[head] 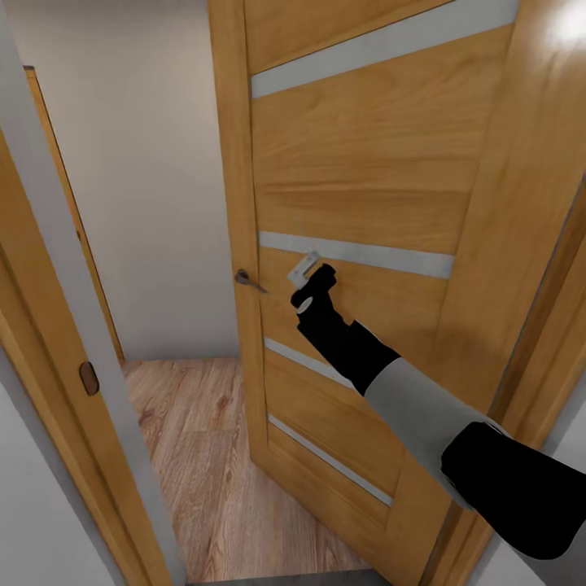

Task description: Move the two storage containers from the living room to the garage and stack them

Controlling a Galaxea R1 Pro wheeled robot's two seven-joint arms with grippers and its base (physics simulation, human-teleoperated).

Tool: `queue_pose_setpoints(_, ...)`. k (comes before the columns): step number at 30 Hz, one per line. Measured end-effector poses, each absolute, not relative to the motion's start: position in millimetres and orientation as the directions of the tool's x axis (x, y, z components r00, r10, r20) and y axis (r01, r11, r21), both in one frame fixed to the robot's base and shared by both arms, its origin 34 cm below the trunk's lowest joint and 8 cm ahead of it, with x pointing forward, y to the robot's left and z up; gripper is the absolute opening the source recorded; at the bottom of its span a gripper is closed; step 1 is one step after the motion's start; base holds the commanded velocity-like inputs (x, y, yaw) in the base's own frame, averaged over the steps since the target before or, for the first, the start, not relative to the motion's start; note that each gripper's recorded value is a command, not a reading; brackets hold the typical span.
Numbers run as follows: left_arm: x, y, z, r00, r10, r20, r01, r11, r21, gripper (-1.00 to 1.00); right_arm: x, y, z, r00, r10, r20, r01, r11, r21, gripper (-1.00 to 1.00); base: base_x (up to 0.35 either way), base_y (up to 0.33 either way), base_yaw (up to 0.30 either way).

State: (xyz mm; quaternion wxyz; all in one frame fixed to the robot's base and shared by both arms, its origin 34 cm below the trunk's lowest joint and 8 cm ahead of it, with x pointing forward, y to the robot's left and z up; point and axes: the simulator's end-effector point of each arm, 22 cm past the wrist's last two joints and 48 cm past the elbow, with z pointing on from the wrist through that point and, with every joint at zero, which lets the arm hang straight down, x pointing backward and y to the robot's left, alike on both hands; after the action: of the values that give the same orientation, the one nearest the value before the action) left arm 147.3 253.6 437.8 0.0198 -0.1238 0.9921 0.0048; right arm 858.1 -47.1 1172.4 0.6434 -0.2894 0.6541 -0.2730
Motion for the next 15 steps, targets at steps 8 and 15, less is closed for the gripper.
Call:
queue_pose_setpoints(8, 147.3, 253.6, 437.8, -0.968, -0.247, -0.041, -0.248, 0.969, 0.005, 1.00, 854.7, -43.4, 1185.3, 0.023, -0.722, -0.692, -0.013, 0.692, -0.722, 1.00, 0.000, 0.000, 0.000)
queue_pose_setpoints(15, 147.3, 253.6, 437.8, -0.968, -0.248, -0.040, -0.248, 0.969, 0.005, 1.00, 847.4, -35.7, 1202.4, 0.059, -0.716, -0.696, 0.000, 0.697, -0.717, 1.00, 0.000, 0.000, 0.000)
